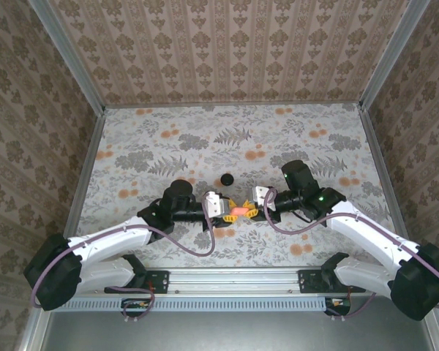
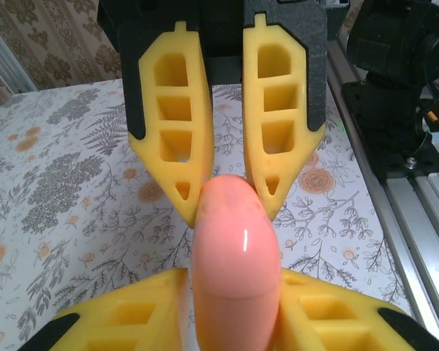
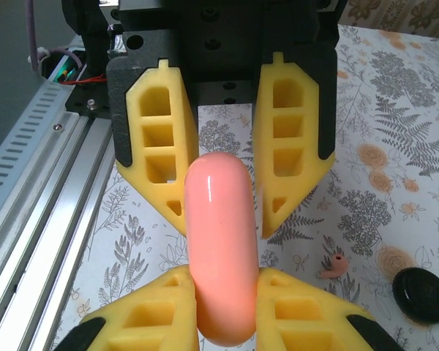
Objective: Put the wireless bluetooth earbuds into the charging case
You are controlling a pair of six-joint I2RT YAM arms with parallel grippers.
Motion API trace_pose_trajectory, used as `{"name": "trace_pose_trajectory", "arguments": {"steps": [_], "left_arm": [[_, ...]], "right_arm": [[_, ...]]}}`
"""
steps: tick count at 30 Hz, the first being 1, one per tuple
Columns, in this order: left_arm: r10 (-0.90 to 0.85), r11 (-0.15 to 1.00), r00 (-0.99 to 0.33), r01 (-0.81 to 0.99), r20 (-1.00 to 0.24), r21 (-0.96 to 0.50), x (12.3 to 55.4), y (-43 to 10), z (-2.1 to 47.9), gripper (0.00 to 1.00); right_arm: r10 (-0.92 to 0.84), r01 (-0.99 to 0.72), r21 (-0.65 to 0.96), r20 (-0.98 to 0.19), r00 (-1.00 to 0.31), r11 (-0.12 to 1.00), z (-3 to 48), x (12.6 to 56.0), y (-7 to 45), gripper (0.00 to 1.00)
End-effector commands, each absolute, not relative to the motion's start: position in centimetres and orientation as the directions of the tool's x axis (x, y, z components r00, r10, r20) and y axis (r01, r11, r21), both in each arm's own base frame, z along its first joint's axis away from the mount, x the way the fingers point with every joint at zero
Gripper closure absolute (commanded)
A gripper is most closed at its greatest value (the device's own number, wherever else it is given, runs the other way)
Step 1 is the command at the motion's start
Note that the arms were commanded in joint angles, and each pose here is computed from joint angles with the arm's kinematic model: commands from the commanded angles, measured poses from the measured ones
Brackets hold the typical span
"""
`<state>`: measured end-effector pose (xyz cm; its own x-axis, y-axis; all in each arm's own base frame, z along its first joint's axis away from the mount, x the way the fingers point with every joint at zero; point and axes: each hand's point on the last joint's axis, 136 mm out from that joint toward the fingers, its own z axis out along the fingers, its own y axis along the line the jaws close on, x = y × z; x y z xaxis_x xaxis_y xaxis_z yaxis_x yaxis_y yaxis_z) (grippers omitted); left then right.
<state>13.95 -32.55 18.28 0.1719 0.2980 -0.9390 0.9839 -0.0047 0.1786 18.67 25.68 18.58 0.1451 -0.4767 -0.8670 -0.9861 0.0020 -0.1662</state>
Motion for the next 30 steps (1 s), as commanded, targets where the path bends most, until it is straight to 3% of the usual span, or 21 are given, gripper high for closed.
{"name": "trace_pose_trajectory", "arguments": {"steps": [1,3,7,11,30], "left_arm": [[0.270,-0.017,0.192,0.981,-0.944,0.194,14.0,-33.0,19.6,0.73],[0.269,-0.017,0.194,0.980,-0.943,0.197,14.1,-33.0,19.6,0.77],[0.270,-0.019,0.196,0.980,-0.943,0.198,14.0,-33.0,19.6,0.78],[0.272,-0.021,0.195,0.980,-0.942,0.197,14.0,-33.0,19.6,0.78],[0.282,-0.008,0.181,0.982,-0.942,0.187,14.3,-32.7,18.9,0.80]], "right_arm": [[-0.451,-0.980,-0.197,-0.875,0.173,0.007,20.1,19.3,26.3,0.81],[-0.453,-0.980,-0.198,-0.875,0.173,0.009,20.1,19.3,26.3,0.79],[-0.467,-0.978,-0.203,-0.871,0.155,0.055,19.9,20.0,26.1,0.65],[-0.472,-0.969,-0.223,-0.869,0.149,0.104,20.1,20.8,25.8,0.60],[-0.474,-0.923,-0.268,-0.873,0.112,0.277,21.9,23.7,23.8,0.57]]}}
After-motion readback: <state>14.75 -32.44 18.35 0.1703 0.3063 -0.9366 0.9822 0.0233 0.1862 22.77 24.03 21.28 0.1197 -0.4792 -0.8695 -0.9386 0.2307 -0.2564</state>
